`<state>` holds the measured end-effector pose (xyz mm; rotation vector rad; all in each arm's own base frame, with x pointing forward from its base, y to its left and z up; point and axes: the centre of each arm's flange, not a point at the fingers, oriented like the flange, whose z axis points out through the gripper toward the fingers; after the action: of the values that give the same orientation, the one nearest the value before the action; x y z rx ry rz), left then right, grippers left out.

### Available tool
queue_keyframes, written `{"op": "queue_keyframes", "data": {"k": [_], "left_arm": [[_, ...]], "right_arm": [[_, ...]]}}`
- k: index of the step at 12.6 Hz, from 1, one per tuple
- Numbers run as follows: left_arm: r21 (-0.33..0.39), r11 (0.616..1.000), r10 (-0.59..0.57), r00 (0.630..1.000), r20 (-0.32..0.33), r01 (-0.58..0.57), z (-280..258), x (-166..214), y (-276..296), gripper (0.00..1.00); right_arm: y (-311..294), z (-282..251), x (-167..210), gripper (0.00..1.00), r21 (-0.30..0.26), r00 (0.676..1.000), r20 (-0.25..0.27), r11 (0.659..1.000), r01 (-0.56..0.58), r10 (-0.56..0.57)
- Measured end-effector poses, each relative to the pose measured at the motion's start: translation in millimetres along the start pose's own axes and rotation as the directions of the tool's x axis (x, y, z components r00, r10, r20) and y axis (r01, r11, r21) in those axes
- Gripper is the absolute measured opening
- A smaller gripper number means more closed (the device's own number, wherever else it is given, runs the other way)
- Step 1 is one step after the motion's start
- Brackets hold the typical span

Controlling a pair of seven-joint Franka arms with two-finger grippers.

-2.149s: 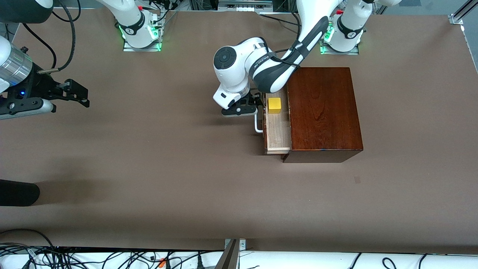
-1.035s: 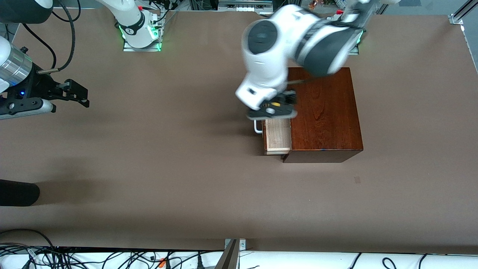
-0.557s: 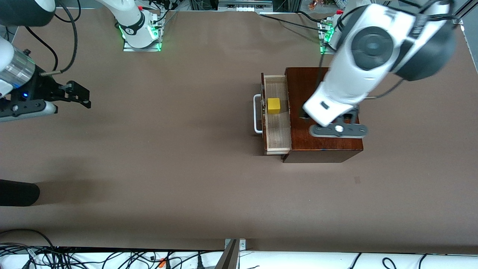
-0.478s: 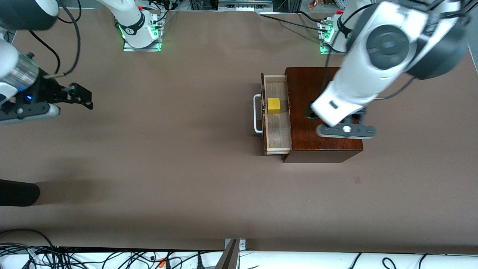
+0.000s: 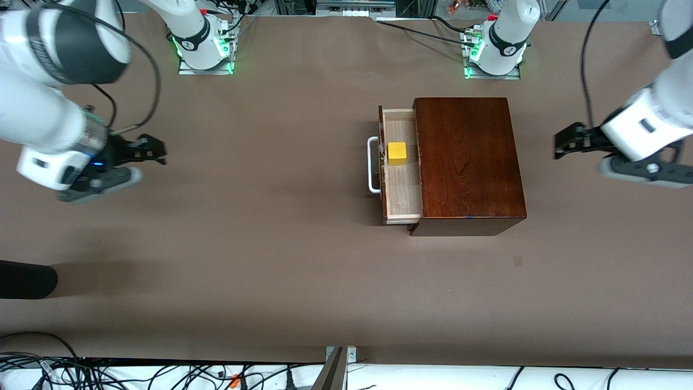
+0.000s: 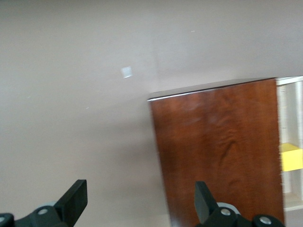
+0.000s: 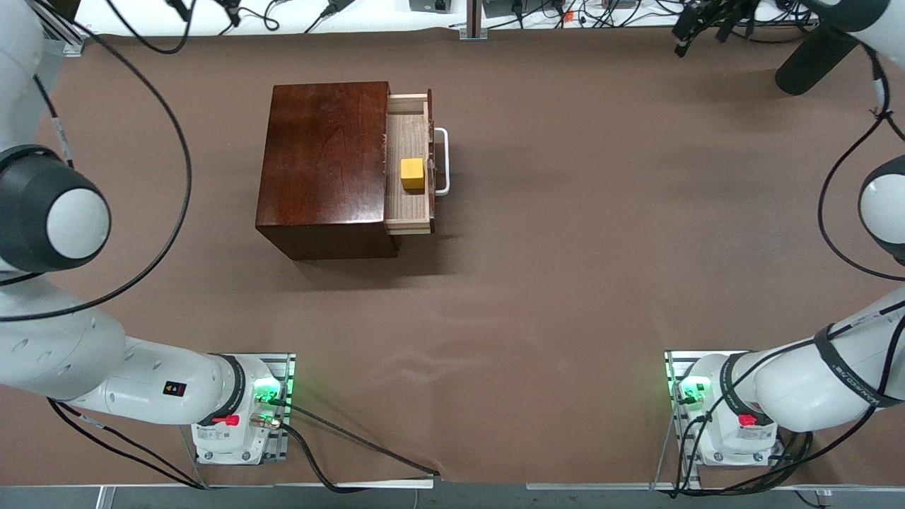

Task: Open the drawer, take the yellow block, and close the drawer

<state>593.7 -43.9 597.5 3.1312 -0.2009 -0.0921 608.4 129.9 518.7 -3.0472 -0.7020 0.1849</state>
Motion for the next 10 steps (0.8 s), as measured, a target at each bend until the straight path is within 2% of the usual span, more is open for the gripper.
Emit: {"op": "queue_keyframes", "data": {"k": [2, 4, 6, 8, 10], "left_arm": [[0.001, 1.000, -0.018, 1.000, -0.008, 0.018, 13.4, -16.1, -25.6, 1.00], [0.020, 1.000, -0.023, 1.000, -0.004, 0.023, 19.9, -29.8, -39.8, 1.00], [0.025, 0.999, -0.025, 1.000, -0.001, 0.025, 18.7, -41.3, -42.5, 1.00], [0.029, 1.000, -0.012, 1.000, -0.014, 0.012, 11.9, -47.1, -35.1, 1.00], [0.031, 1.000, -0.006, 1.000, -0.008, 0.006, 10.8, -49.5, -31.4, 1.00]], "right_arm": [[-65.3, 4.5, 14.3, 1.00, 0.006, 0.990, 0.008, 0.990, 0.139, -0.139], [-145.8, -0.9, 18.9, 1.00, 0.015, 0.960, -0.007, 0.960, 0.280, -0.280], [-237.5, -9.8, 18.0, 1.00, 0.007, 0.900, -0.072, 0.902, 0.431, -0.429], [-328.2, -7.3, 14.7, 1.00, -0.043, 0.814, -0.156, 0.828, 0.560, -0.559], [-386.2, 15.8, 20.9, 1.00, -0.067, 0.750, -0.194, 0.772, 0.633, -0.632]]}}
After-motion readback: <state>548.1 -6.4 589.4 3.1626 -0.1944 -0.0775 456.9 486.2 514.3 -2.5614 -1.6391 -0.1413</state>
